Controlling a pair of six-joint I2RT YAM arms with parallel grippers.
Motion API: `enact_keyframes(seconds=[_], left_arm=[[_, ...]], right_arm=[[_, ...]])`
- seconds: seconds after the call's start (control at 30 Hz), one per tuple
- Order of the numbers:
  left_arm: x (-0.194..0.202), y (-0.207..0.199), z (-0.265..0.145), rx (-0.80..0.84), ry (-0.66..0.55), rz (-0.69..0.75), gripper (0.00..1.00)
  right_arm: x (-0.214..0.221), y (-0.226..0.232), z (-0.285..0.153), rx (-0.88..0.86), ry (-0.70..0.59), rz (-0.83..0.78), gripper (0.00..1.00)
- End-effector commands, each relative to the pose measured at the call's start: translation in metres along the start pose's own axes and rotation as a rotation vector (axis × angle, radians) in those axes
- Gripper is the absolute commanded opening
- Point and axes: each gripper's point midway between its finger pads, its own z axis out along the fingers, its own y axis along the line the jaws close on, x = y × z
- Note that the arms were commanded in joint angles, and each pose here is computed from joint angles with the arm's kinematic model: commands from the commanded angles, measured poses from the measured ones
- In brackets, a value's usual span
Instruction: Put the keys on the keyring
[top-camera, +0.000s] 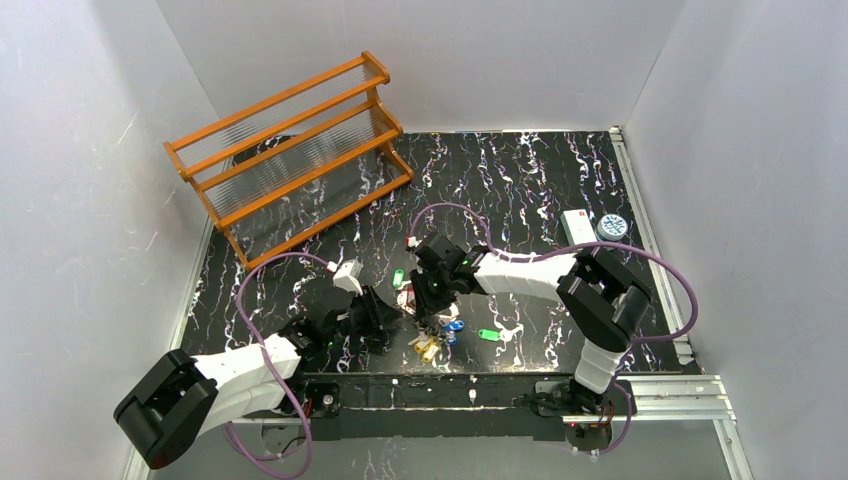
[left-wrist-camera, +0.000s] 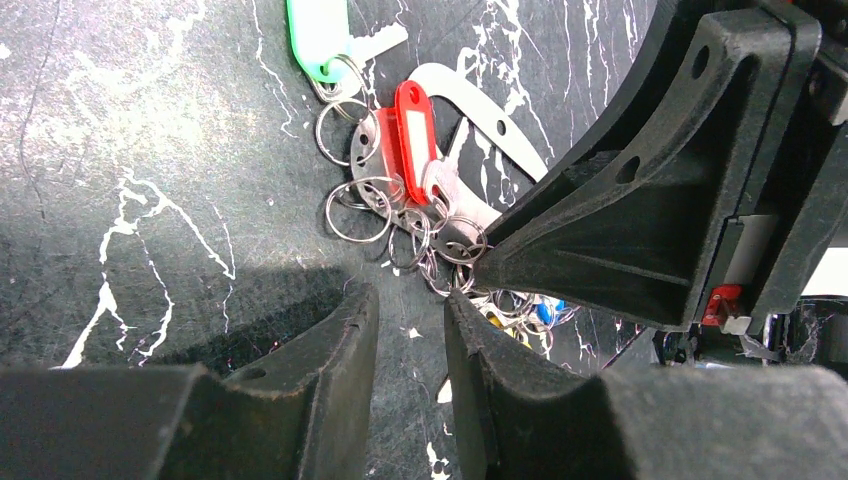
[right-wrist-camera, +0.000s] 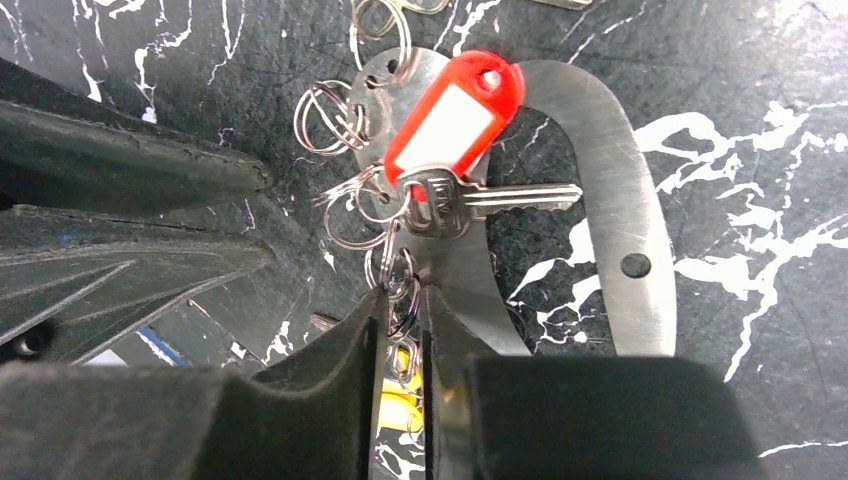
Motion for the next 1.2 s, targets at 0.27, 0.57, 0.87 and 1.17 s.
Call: enact_keyframes(seconds=[0.27, 0.57, 0.87, 1.17], left_arm=[[-0.003, 0.002, -0.004, -0.013, -0.016, 0.017, 0.3], [-0.028, -0.009, -0.013, -0.038, -0.064, 0.13, 0.3], [-0.075, -0.052, -0.034, 0.036, -0.178, 0.281, 0.32], [-0.105, -0.092, -0.059, 0.155, -0.277, 0.476, 0.33]], right_arm=[[-0.013, 0.012, -0.025, -0.009, -0.054, -0.064, 0.03], [-0.037, 0.017, -0.056, 0.004, -0.15, -0.288, 0.01], [-0.085, 0.009, -0.125, 0.141, -0.482, -0.503, 0.01], [-0.094, 0.011, -0.165, 0.172, -0.702, -0.774, 0.01]])
